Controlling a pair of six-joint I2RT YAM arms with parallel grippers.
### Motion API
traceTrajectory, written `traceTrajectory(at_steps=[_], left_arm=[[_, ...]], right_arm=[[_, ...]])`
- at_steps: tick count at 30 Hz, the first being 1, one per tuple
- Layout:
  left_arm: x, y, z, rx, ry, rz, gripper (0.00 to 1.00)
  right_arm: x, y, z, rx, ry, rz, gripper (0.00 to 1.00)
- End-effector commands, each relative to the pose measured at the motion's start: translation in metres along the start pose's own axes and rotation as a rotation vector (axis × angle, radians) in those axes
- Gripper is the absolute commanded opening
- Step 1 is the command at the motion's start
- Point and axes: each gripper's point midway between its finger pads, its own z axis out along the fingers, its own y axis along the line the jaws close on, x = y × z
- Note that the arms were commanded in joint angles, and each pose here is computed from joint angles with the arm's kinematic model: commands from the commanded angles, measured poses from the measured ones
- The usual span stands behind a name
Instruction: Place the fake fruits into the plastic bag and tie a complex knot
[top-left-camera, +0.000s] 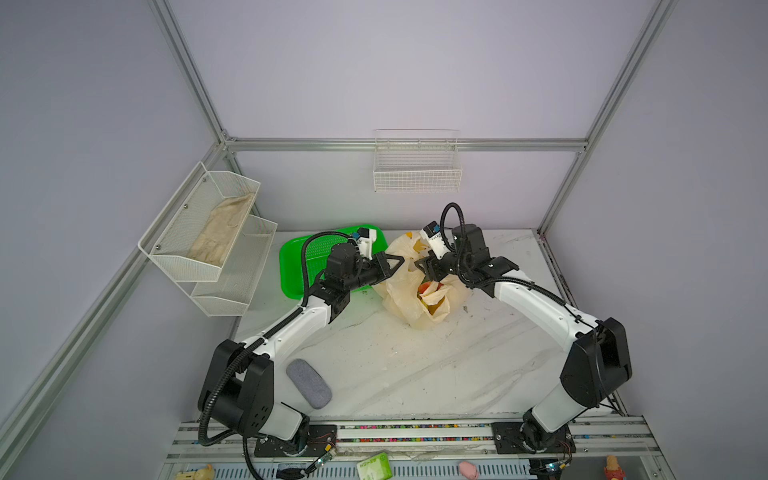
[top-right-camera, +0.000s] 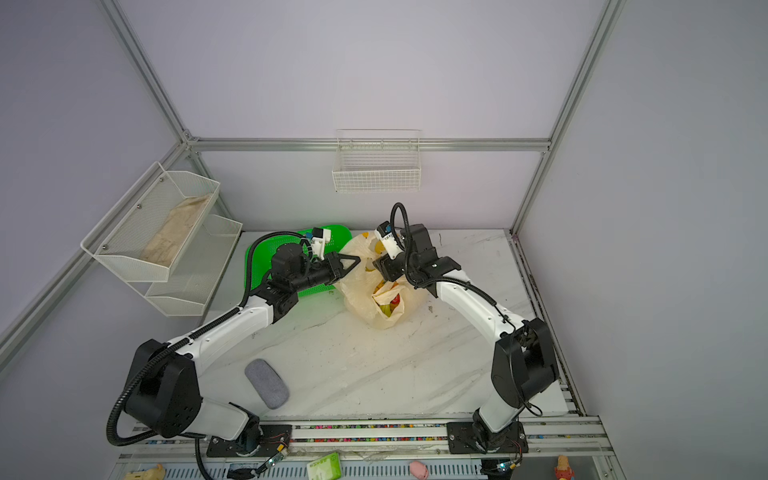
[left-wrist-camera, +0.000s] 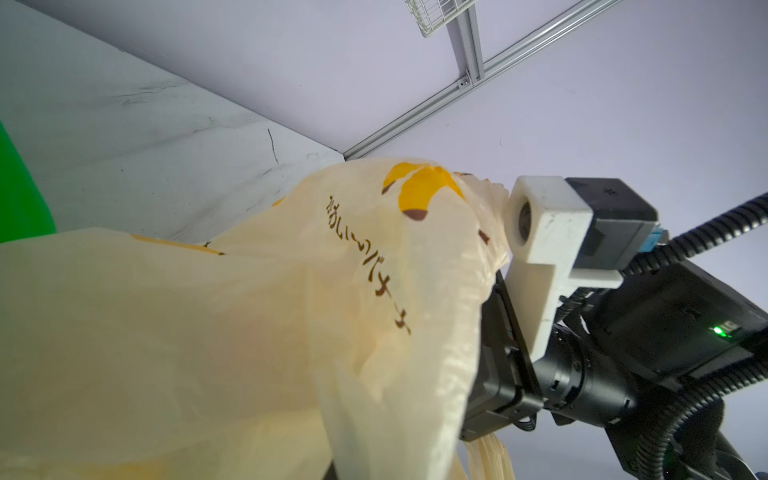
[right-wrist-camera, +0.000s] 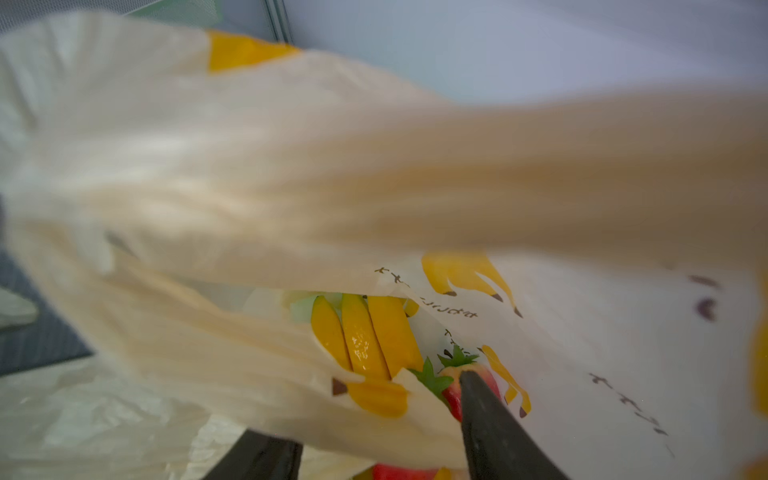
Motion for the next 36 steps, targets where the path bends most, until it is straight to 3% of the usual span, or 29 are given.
traceTrajectory(at_steps=[1,4,10,13,17,19,22,28,31,36], left_arm=[[-0.001,-0.011,-0.005,0.035,-0.006,0.047,0.00],[-0.001,-0.011,-0.004,0.034,-0.005,0.049,0.00],[-0.004,0.002,-0.005,-0.017,-0.021,0.057,0.00],[-0.010,0.015,-0.006,-0.073,-0.044,0.081,0.00],[-0.015,0.032,-0.003,-0.164,-0.053,0.140,0.08],[-0.016,0.038,-0.003,-0.198,-0.047,0.166,0.17],[-0.023,0.041,-0.011,-0.251,-0.075,0.216,0.38],[-0.044,0.024,-0.059,-0.379,-0.199,0.359,0.61],[-0.048,0.009,-0.084,-0.402,-0.252,0.427,0.64],[-0.036,-0.044,-0.099,-0.253,-0.252,0.550,0.62]], right_arm=[[-0.012,0.012,0.000,-0.078,-0.049,-0.071,0.53],[-0.015,0.020,0.002,-0.125,-0.081,-0.089,0.41],[-0.019,0.015,-0.011,-0.094,-0.075,-0.045,0.01],[-0.026,0.025,-0.027,-0.143,-0.070,0.033,0.00],[-0.038,0.055,-0.054,-0.319,-0.084,0.176,0.00],[-0.041,0.066,-0.063,-0.393,-0.082,0.245,0.00],[-0.048,0.080,-0.074,-0.483,-0.090,0.313,0.00],[-0.064,0.087,-0.086,-0.569,-0.135,0.468,0.00],[-0.074,0.091,-0.093,-0.607,-0.164,0.507,0.00],[-0.098,0.094,-0.107,-0.685,-0.238,0.587,0.00]])
